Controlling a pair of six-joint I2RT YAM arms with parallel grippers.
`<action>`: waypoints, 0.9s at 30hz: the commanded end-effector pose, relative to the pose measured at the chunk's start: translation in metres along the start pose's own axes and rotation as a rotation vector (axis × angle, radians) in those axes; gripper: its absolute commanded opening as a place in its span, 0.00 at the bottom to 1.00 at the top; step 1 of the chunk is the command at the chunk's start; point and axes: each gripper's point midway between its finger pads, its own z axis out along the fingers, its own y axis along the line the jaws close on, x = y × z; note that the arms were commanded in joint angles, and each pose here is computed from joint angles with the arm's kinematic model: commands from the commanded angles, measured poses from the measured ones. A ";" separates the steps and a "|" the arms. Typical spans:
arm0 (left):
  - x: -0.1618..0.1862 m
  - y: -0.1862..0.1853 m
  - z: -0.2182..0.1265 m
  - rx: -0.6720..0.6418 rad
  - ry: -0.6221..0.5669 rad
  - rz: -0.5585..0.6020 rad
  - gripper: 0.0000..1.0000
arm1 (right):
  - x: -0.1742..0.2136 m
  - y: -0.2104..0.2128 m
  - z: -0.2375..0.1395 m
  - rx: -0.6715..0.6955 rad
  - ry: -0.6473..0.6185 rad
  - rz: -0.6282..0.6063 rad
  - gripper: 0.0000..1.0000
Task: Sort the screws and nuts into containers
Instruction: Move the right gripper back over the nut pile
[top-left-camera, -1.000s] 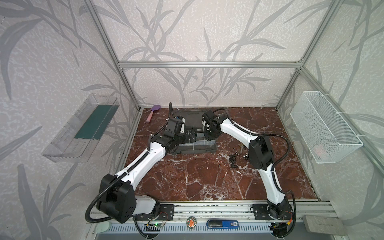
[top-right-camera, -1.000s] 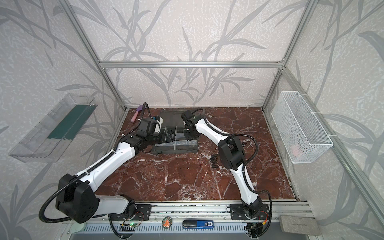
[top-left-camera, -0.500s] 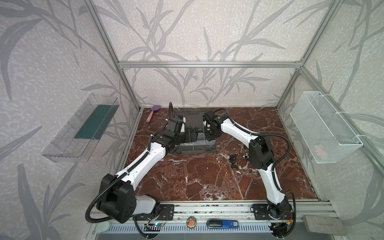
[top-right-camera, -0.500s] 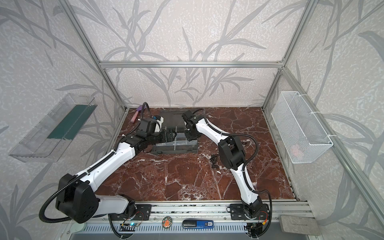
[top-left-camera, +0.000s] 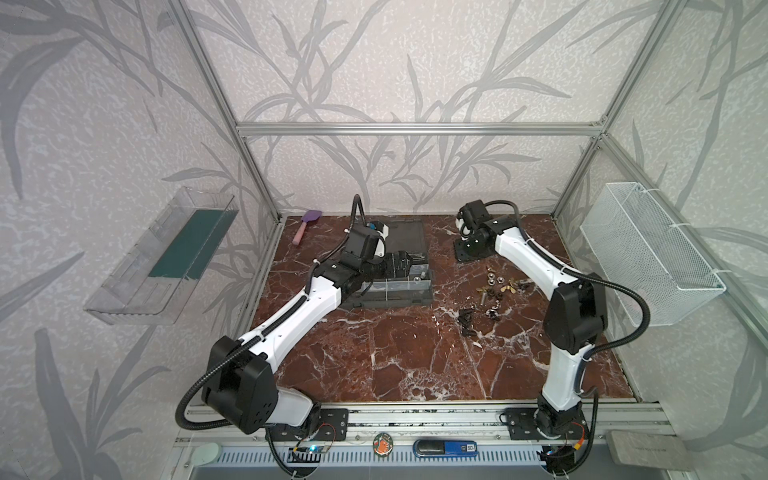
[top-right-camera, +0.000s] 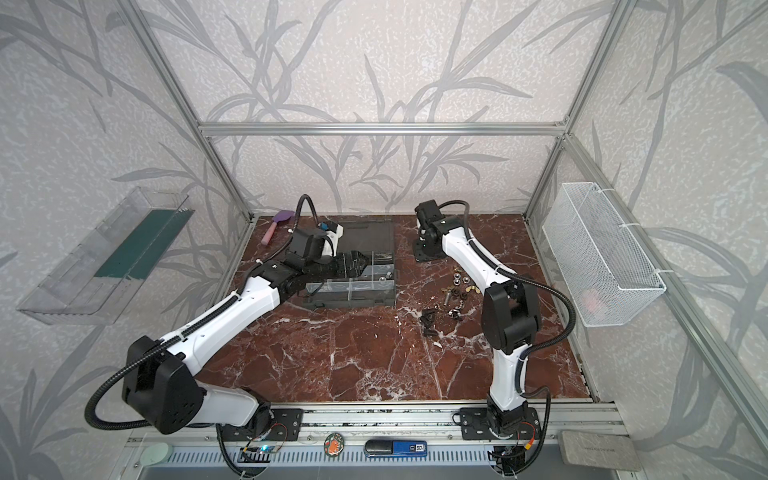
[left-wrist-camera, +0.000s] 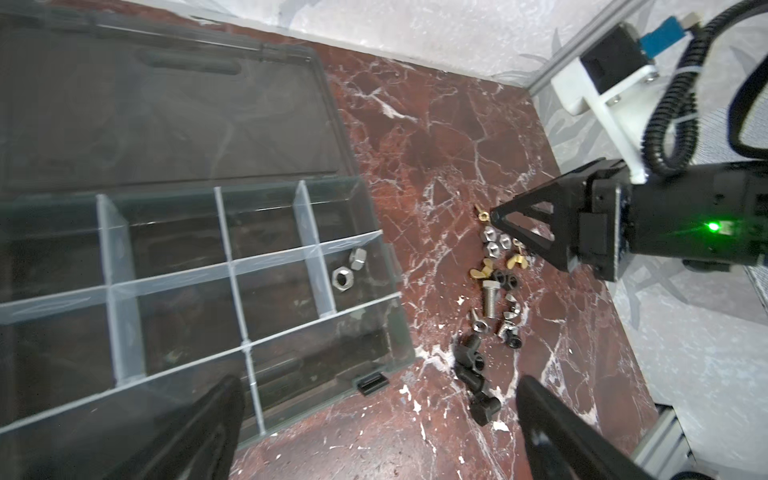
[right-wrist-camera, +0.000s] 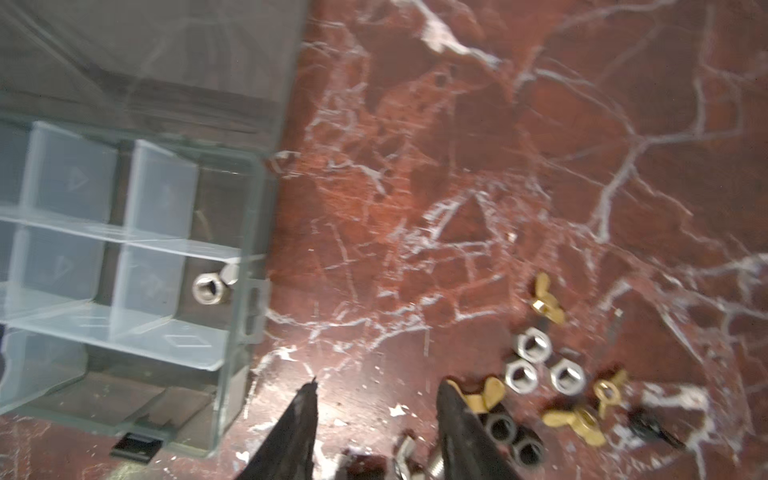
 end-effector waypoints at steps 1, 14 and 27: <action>0.001 -0.030 0.019 0.031 0.035 0.070 0.99 | 0.013 -0.035 0.013 0.038 0.024 0.103 0.48; 0.043 -0.080 0.082 0.137 0.202 0.098 1.00 | 0.061 -0.081 0.071 0.057 0.172 0.203 0.48; 0.064 -0.079 0.087 0.148 0.246 0.095 1.00 | 0.083 -0.095 0.092 0.126 0.249 0.166 0.45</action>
